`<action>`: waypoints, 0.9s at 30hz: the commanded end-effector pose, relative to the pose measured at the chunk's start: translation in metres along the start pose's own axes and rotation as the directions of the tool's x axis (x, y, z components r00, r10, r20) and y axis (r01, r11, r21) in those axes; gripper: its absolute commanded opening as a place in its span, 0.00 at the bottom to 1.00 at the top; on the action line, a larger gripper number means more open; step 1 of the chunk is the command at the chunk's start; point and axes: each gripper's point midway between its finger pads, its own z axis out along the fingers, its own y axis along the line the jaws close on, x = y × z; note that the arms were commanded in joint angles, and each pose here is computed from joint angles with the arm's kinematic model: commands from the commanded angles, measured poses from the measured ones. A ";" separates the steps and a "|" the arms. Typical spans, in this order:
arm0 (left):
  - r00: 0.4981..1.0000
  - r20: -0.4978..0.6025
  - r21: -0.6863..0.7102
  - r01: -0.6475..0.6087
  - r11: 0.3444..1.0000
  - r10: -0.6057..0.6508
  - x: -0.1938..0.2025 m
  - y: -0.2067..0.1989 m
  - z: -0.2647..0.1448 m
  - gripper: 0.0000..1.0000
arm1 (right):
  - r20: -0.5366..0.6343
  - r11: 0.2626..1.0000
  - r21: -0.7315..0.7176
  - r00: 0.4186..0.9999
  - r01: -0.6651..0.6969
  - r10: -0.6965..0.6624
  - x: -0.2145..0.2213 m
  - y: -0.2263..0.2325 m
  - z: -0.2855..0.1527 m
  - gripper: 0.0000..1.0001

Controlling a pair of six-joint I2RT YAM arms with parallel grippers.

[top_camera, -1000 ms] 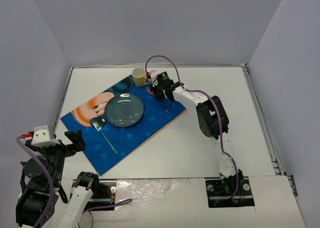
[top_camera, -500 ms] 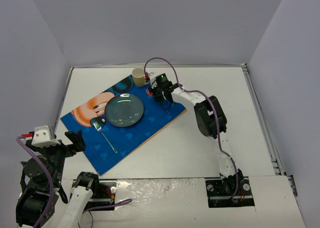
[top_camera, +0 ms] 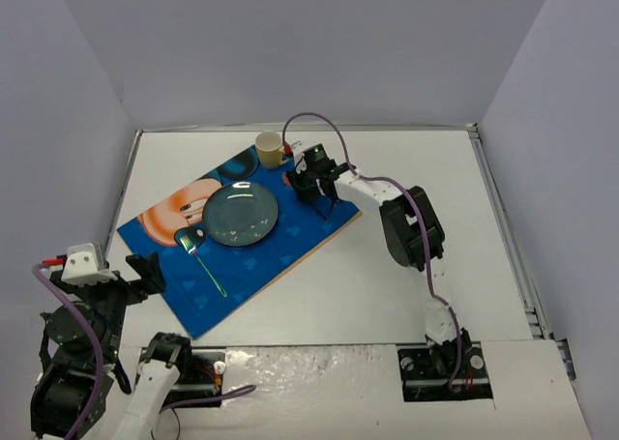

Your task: Set the dinner table for one person

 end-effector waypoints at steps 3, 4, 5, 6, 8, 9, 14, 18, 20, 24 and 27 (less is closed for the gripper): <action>1.000 0.026 -0.027 0.012 1.000 -0.011 -0.011 0.003 0.003 0.97 | 0.323 0.992 0.102 0.946 -0.073 0.037 -0.102 -0.016 -0.160 0.59; 0.999 0.034 -0.030 0.017 0.999 -0.016 -0.011 0.004 0.002 0.97 | 0.315 0.988 0.126 0.948 -0.091 0.047 -0.091 -0.021 -0.168 0.61; 0.999 0.039 -0.032 0.021 0.999 -0.019 -0.011 0.004 0.001 0.97 | 0.335 0.982 0.153 0.941 -0.112 0.055 -0.087 -0.028 -0.185 0.62; 0.999 0.042 -0.034 0.023 0.999 -0.022 -0.011 0.005 0.001 0.97 | 0.368 0.974 0.181 0.928 -0.136 0.061 -0.087 -0.035 -0.205 0.64; 0.999 0.044 -0.040 0.024 0.999 -0.022 -0.011 0.006 0.000 0.97 | 0.429 0.963 0.208 0.901 -0.173 0.069 -0.086 -0.044 -0.244 0.66; 0.999 0.045 -0.044 0.024 0.999 -0.022 -0.012 0.007 -0.001 0.97 | 0.448 0.954 0.222 0.890 -0.202 0.084 -0.081 -0.049 -0.259 0.68; 0.999 0.044 -0.079 0.011 0.997 -0.008 -0.011 0.014 -0.001 0.97 | 0.600 0.892 0.287 0.792 -0.348 0.116 -0.056 -0.065 -0.352 0.77; 0.999 0.051 -0.095 -0.002 0.995 0.007 -0.010 0.019 -0.002 0.97 | 0.713 0.825 0.335 0.695 -0.455 0.093 -0.019 -0.076 -0.423 0.88; 0.999 0.053 -0.105 -0.004 0.994 0.010 -0.010 0.021 -0.003 0.97 | 0.747 0.800 0.338 0.658 -0.497 0.094 -0.002 -0.078 -0.441 0.96; 0.999 0.045 -0.112 -0.014 0.994 0.019 -0.005 0.022 0.000 0.97 | 0.822 0.746 0.334 0.565 -0.576 0.068 0.026 -0.084 -0.485 1.00; 0.999 0.041 -0.116 -0.017 0.993 0.022 0.001 0.022 0.004 0.97 | 0.854 0.699 0.339 0.518 -0.630 0.053 0.048 -0.090 -0.502 1.00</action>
